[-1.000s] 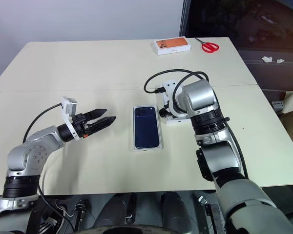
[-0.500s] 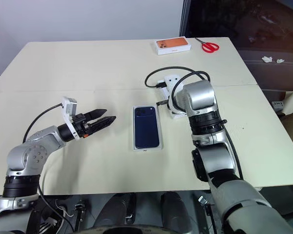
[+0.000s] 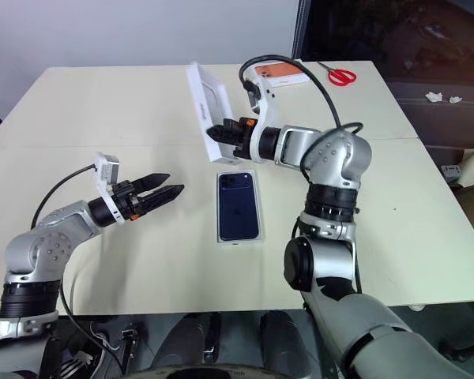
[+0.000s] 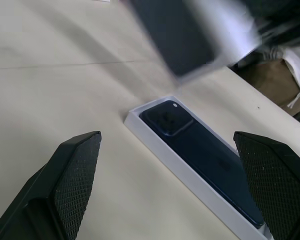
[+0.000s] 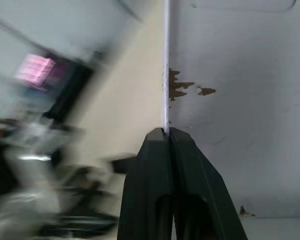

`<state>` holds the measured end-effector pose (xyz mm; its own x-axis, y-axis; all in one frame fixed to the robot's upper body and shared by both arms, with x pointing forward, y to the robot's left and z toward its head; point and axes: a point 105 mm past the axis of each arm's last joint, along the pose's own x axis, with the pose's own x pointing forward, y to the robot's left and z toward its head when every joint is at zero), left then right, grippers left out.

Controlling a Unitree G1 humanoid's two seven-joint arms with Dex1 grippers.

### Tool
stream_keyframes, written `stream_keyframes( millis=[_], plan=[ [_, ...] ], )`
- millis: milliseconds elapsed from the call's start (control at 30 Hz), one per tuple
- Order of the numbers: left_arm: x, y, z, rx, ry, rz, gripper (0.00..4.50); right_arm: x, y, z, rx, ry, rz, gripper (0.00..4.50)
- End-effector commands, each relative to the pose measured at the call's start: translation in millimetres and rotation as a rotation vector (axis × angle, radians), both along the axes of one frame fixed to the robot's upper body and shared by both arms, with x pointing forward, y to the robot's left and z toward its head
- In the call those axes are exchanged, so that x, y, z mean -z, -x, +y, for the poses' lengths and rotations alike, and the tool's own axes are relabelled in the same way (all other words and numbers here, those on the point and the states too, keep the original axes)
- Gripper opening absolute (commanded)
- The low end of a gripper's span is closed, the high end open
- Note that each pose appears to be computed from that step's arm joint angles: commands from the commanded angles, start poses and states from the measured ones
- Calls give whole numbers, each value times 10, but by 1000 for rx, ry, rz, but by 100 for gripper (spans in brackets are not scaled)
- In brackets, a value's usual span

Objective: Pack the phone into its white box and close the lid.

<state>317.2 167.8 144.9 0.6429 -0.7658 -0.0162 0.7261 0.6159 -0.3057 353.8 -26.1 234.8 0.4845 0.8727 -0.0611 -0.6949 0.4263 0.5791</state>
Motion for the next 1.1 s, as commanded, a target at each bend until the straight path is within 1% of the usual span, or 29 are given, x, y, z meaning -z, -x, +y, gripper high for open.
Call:
stream_keyframes(
  millis=[33,133,167,233,300,400,467,600,700,767,833,967,1000,1033,1100],
  plan=[
    [-154,20,8,14,7,-51,450,-56,163,65,-70,-91,-15,6],
    [-227,26,41,14,20,-68,450,-106,329,173,-204,-257,82,6],
    [-268,34,69,14,34,-76,450,-74,382,208,-242,-295,112,6],
    [-366,75,158,15,42,-114,450,71,492,278,-274,-305,154,6],
    [-456,113,284,4,71,-123,450,209,548,321,-275,-338,223,6],
    [-524,168,385,-1,77,-142,450,278,616,345,-308,-394,293,6],
    [-547,225,423,10,77,-148,450,348,701,364,-341,-388,321,6],
    [-493,288,446,13,55,-132,450,459,732,378,-338,-399,399,6],
    [-445,303,454,8,68,-102,450,542,788,403,-347,-400,448,6],
    [-380,332,414,24,98,-54,394,567,829,412,-361,-409,476,0],
    [-340,327,403,16,101,-40,322,569,851,417,-365,-420,502,0],
    [-257,271,360,-8,83,-30,114,645,872,424,-341,-386,539,0],
    [-242,261,354,-14,75,-32,56,657,874,422,-335,-379,545,0],
    [-222,253,340,-16,73,-30,11,671,877,418,-332,-377,553,0],
    [-177,243,299,-16,64,-26,11,732,869,405,-313,-360,571,0]
  ],
)
